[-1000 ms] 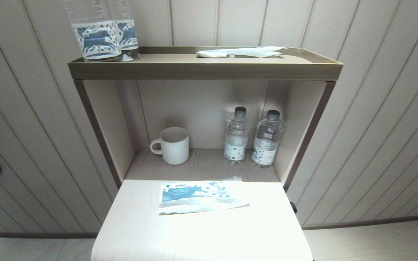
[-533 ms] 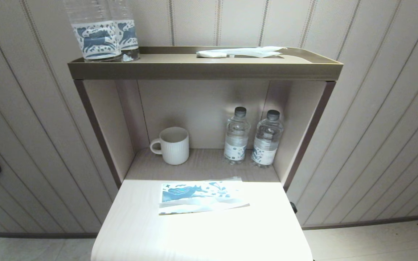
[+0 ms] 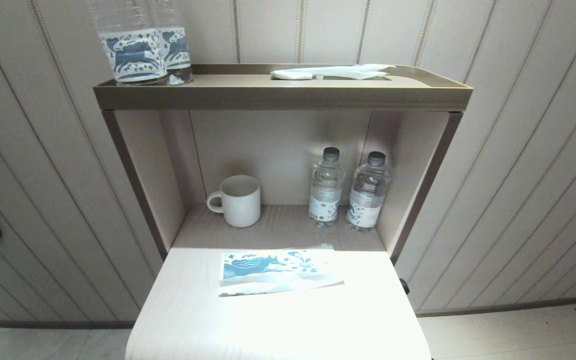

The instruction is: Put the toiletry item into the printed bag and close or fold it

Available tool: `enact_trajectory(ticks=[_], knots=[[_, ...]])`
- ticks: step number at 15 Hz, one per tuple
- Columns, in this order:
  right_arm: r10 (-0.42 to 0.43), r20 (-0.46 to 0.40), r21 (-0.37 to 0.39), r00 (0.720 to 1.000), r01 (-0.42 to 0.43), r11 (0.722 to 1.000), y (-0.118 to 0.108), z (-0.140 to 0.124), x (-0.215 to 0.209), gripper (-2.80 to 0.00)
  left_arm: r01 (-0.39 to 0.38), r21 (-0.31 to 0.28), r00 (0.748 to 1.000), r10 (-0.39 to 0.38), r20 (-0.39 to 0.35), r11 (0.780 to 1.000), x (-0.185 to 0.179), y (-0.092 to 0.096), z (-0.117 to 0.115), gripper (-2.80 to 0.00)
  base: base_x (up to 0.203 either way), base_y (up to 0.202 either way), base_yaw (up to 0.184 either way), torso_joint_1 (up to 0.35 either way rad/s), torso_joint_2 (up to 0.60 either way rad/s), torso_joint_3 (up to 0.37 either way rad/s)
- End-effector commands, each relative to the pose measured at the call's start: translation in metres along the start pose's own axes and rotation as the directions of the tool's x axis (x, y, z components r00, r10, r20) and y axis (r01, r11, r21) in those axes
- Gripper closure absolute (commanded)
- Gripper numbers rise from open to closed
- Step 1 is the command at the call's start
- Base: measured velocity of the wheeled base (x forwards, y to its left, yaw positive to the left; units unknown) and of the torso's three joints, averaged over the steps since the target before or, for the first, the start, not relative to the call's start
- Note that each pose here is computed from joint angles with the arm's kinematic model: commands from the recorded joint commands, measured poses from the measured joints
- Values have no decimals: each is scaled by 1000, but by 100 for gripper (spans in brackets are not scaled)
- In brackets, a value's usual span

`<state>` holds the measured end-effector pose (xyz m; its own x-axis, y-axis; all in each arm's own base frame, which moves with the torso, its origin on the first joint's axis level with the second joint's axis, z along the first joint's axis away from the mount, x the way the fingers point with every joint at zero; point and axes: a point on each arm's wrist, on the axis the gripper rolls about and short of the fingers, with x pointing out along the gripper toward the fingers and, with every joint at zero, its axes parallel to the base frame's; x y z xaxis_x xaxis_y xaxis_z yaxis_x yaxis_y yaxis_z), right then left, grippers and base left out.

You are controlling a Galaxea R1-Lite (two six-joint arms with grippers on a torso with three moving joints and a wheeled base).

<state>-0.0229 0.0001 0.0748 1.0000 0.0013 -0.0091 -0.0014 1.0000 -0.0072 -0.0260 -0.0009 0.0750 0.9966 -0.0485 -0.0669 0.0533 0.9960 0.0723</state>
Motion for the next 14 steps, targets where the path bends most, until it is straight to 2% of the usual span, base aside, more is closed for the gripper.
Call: enact_trajectory(ticks=[1, 14], knots=[[0, 0, 0, 1000, 0, 1000, 0, 0, 0, 0, 1, 1, 1000, -1, -2, 1000, 0, 0, 0, 0, 0, 0, 0, 0, 0, 0], [0, 0, 0, 1000, 0, 1000, 0, 0, 0, 0, 1, 1, 1000, -1, -2, 1000, 0, 0, 0, 0, 0, 0, 0, 0, 0, 0]])
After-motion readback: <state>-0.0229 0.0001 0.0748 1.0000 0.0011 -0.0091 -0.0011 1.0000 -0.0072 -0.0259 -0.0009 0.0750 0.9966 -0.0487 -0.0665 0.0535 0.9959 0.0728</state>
